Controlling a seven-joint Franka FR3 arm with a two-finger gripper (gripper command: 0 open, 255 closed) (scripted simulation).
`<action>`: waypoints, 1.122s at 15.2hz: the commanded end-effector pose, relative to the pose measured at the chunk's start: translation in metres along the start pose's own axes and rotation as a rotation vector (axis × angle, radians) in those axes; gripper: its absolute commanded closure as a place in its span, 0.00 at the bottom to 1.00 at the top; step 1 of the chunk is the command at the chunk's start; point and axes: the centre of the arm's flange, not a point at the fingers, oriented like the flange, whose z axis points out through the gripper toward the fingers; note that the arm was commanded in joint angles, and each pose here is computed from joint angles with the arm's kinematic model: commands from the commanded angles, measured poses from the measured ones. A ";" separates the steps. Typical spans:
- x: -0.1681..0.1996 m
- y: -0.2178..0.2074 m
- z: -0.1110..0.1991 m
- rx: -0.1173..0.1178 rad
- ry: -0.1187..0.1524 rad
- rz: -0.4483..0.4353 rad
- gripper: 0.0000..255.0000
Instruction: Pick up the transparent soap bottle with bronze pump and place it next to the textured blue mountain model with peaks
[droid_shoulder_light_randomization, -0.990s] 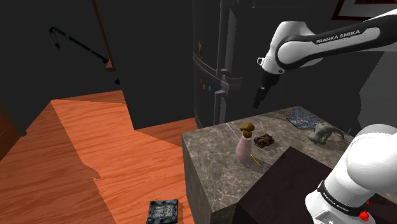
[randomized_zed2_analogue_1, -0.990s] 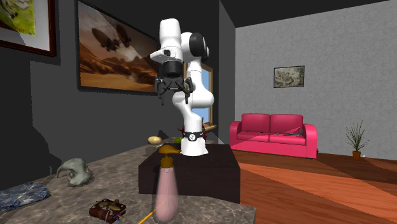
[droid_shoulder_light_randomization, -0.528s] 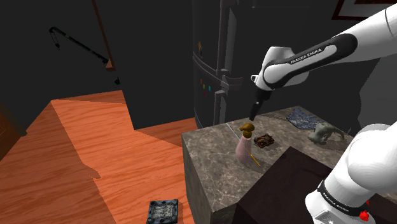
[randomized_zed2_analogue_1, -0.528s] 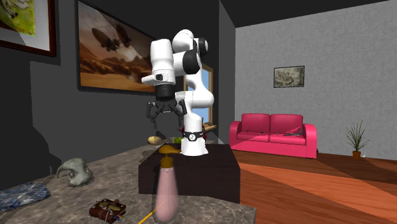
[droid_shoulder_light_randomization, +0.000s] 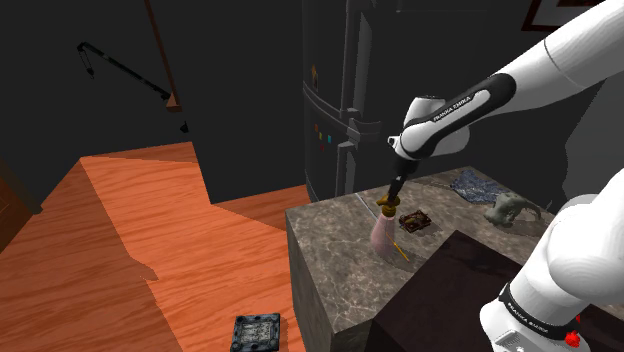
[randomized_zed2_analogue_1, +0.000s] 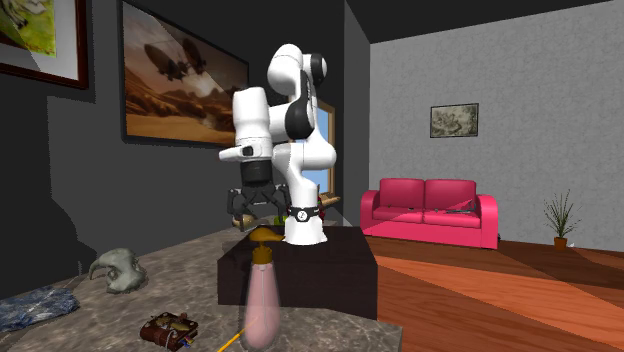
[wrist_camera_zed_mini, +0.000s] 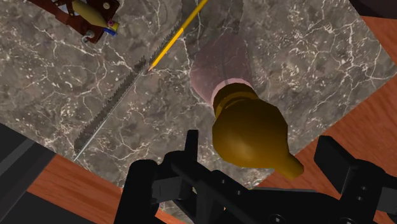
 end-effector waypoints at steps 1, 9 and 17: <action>0.000 0.000 0.010 -0.001 0.001 0.000 0.00; 0.000 0.000 0.019 -0.001 0.001 0.000 0.00; 0.000 0.000 0.019 -0.001 0.001 0.000 1.00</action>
